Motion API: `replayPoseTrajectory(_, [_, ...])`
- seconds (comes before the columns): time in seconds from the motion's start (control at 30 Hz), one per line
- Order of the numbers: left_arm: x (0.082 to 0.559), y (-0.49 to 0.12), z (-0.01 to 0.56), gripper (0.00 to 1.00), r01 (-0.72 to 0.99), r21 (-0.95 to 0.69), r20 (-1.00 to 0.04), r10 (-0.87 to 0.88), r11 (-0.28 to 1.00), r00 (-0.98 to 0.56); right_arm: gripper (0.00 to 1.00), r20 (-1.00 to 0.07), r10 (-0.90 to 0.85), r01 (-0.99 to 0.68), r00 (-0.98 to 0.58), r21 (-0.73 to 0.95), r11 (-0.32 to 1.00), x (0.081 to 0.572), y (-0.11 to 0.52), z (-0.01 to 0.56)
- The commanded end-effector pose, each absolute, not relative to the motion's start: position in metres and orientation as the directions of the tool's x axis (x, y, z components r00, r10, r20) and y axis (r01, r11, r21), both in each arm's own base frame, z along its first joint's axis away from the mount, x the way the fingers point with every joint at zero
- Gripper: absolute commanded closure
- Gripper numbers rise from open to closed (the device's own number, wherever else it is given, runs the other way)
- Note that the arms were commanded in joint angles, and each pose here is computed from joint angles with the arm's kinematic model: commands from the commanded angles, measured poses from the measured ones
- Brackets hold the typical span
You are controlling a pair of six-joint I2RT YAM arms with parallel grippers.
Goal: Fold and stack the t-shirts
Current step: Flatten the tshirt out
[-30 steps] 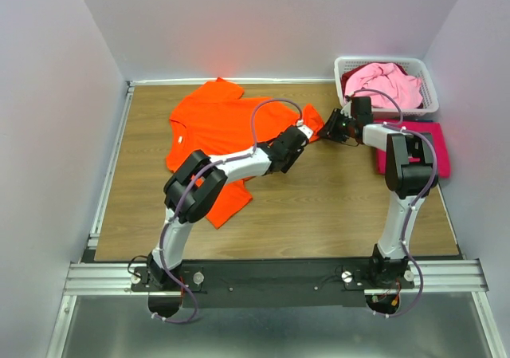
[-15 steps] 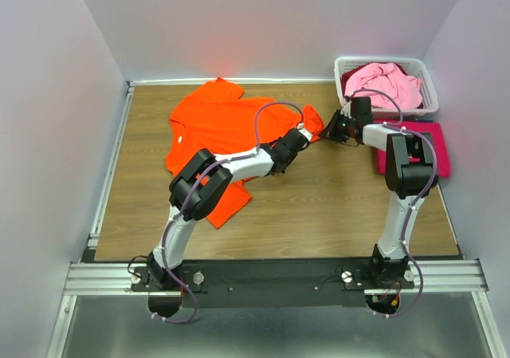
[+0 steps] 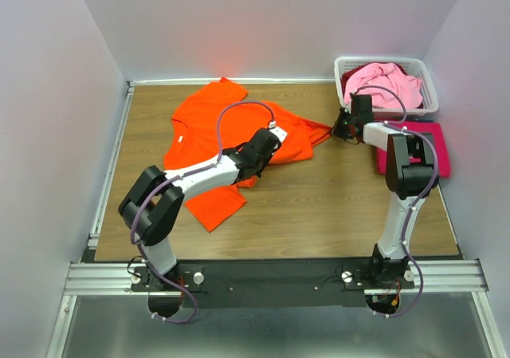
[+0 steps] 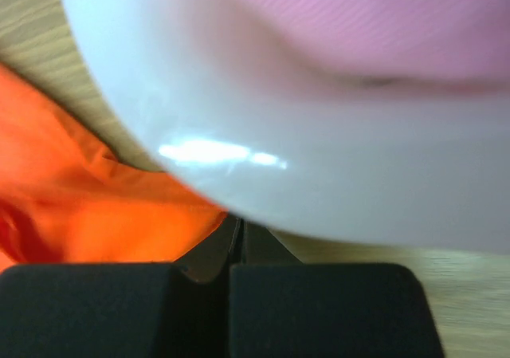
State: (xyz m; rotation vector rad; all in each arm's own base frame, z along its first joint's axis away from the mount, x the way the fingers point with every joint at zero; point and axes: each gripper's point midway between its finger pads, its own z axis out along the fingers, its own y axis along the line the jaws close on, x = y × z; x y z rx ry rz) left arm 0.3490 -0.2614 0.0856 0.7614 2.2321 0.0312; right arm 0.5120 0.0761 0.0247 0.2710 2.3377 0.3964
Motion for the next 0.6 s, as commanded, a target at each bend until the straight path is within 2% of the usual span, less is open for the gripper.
replayPoseTrajectory(0.0, [0.316, -0.258, 0.079, 1.0, 0.575, 0.168, -0.638, 0.533, 0.801, -0.556, 0.99, -0.709, 0.253, 0.127, -0.658, 0.227, 0.966, 0.532, 0.047, 0.041])
replayPoseTrajectory(0.1, [0.298, -0.254, 0.077, 1.0, 0.606, 0.125, -0.629, 0.535, 0.786, -0.564, 0.98, -0.763, 0.227, 0.132, -0.606, 0.185, 0.974, 0.552, 0.038, 0.066])
replayPoseTrajectory(0.17, [0.291, -0.258, 0.077, 1.0, 0.629, 0.086, -0.639, 0.527, 0.773, -0.561, 0.94, -0.778, 0.207, 0.122, -0.593, 0.167, 0.978, 0.558, 0.037, 0.074])
replayPoseTrajectory(0.23, [0.288, -0.261, 0.078, 1.0, 0.635, 0.064, -0.647, 0.517, 0.77, -0.561, 0.83, -0.789, 0.197, 0.106, -0.582, 0.166, 0.98, 0.563, 0.037, 0.082])
replayPoseTrajectory(0.33, [0.282, -0.275, 0.075, 1.0, 0.672, -0.002, -0.642, 0.515, 0.74, -0.568, 0.54, -0.768, 0.206, 0.094, -0.607, 0.188, 0.978, 0.551, 0.043, 0.084])
replayPoseTrajectory(0.37, [0.281, -0.278, 0.072, 1.0, 0.672, -0.015, -0.637, 0.511, 0.74, -0.578, 0.51, -0.761, 0.21, 0.098, -0.614, 0.19, 0.977, 0.546, 0.043, 0.084])
replayPoseTrajectory(0.43, [0.284, -0.283, 0.075, 0.98, 0.667, -0.028, -0.65, 0.494, 0.744, -0.578, 0.48, -0.729, 0.24, 0.084, -0.641, 0.244, 0.966, 0.524, 0.053, 0.086])
replayPoseTrajectory(0.47, [0.285, -0.283, 0.075, 0.92, 0.666, -0.028, -0.653, 0.491, 0.746, -0.577, 0.48, -0.723, 0.249, 0.079, -0.645, 0.26, 0.962, 0.516, 0.056, 0.09])
replayPoseTrajectory(0.53, [0.291, -0.284, 0.084, 0.87, 0.648, -0.017, -0.678, 0.468, 0.761, -0.567, 0.48, -0.688, 0.272, 0.06, -0.673, 0.315, 0.947, 0.488, 0.067, 0.089])
replayPoseTrajectory(0.57, [0.294, -0.283, 0.09, 0.81, 0.639, -0.014, -0.691, 0.454, 0.769, -0.562, 0.48, -0.672, 0.271, 0.046, -0.689, 0.333, 0.942, 0.478, 0.075, 0.087])
